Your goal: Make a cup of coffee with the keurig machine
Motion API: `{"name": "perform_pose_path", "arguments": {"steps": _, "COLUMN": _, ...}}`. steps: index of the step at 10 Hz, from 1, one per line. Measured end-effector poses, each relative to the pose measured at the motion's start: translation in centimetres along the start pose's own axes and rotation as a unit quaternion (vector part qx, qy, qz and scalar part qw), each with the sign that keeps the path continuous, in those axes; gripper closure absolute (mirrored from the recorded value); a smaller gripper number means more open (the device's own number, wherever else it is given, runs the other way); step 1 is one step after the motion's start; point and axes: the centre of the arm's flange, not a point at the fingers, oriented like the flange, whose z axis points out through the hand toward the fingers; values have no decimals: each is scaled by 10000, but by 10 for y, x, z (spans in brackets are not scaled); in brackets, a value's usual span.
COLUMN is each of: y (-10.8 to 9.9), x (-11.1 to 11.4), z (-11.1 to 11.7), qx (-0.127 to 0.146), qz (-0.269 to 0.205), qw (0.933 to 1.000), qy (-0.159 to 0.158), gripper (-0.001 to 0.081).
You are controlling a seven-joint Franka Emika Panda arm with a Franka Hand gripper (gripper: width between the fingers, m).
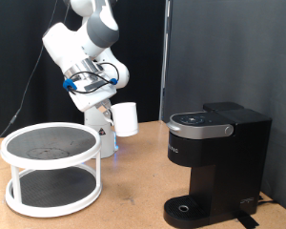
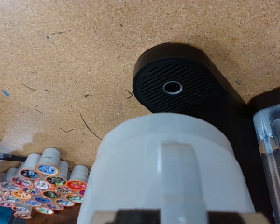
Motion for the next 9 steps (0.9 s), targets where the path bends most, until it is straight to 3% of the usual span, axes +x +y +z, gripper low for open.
{"name": "perform_pose_path", "arguments": {"steps": 3, "y": 2, "x": -1, "z": 12, "qx": 111, "qz": 97, "qw": 9998, "qy": 149, "gripper": 806}}
{"name": "perform_pose_path", "arguments": {"steps": 6, "y": -3, "x": -2, "z": 49, "qx": 465, "qz": 188, "qw": 9977, "qy": 451, "gripper": 806}}
{"name": "perform_pose_path", "arguments": {"steps": 9, "y": -13, "x": 4, "z": 87, "qx": 690, "qz": 246, "qw": 9960, "qy": 514, "gripper": 806}}
